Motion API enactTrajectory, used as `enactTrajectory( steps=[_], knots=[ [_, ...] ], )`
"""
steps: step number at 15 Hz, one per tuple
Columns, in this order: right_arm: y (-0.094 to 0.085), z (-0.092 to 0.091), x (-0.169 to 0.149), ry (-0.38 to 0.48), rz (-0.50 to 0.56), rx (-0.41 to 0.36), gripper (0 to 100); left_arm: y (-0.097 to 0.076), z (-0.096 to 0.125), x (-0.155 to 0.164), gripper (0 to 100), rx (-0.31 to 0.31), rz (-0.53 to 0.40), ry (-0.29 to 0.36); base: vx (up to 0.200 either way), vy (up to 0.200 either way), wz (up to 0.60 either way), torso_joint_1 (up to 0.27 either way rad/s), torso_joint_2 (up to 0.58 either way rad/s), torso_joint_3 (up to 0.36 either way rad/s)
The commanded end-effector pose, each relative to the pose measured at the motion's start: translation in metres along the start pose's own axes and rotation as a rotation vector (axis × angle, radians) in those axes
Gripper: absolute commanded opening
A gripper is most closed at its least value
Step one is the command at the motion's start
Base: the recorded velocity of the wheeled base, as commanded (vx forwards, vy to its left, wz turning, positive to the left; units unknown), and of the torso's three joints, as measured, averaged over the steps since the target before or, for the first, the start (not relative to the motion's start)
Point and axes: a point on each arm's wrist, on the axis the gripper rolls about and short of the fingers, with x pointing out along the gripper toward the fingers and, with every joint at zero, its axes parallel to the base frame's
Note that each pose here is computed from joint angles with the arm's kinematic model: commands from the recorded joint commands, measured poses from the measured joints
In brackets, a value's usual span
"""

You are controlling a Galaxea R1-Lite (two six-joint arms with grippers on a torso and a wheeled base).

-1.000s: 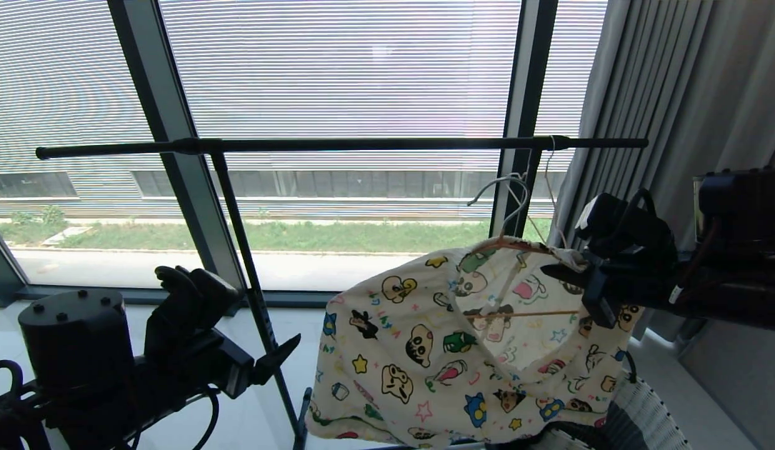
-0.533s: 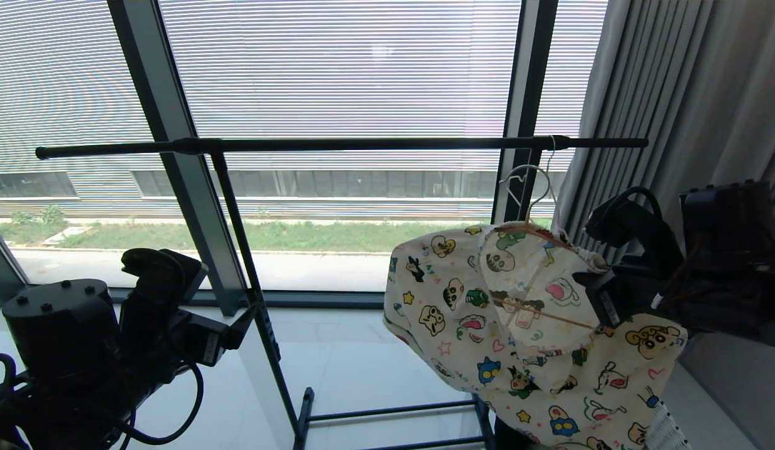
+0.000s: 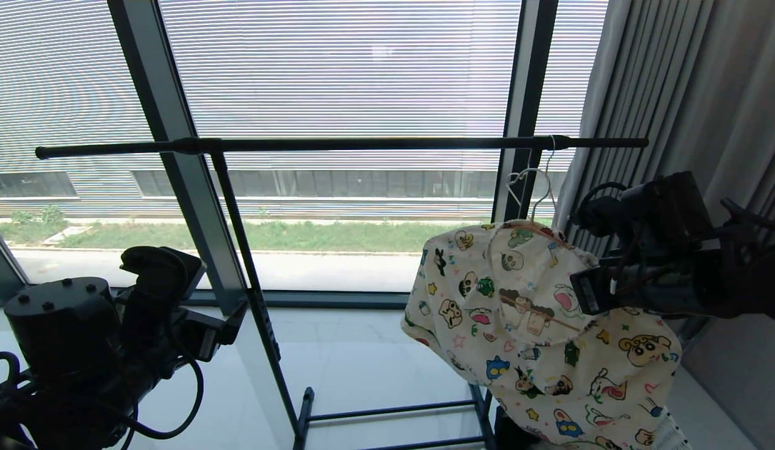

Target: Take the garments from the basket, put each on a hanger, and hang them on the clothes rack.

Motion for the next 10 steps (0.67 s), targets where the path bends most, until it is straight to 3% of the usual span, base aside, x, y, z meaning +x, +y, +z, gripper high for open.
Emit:
enactTrajectory(
  steps=[1,3,10],
  knots=[
    [0.012,0.022,0.018,-0.01,-0.044,0.087,0,0.0,0.0,0.0,100,0.006,0.0,-0.003,0.0,0.0,0.0,0.0,0.0,0.0],
    [0.013,0.031,0.021,-0.017,-0.091,0.102,0,-0.001,0.001,-0.001,100,0.006,-0.004,-0.007,0.0,0.0,0.0,0.0,0.0,0.0],
    [0.013,0.046,0.027,-0.061,-0.143,0.131,0,-0.002,0.002,-0.001,100,0.007,-0.012,-0.013,0.2,0.0,0.0,0.002,0.0,0.002]
  ],
)
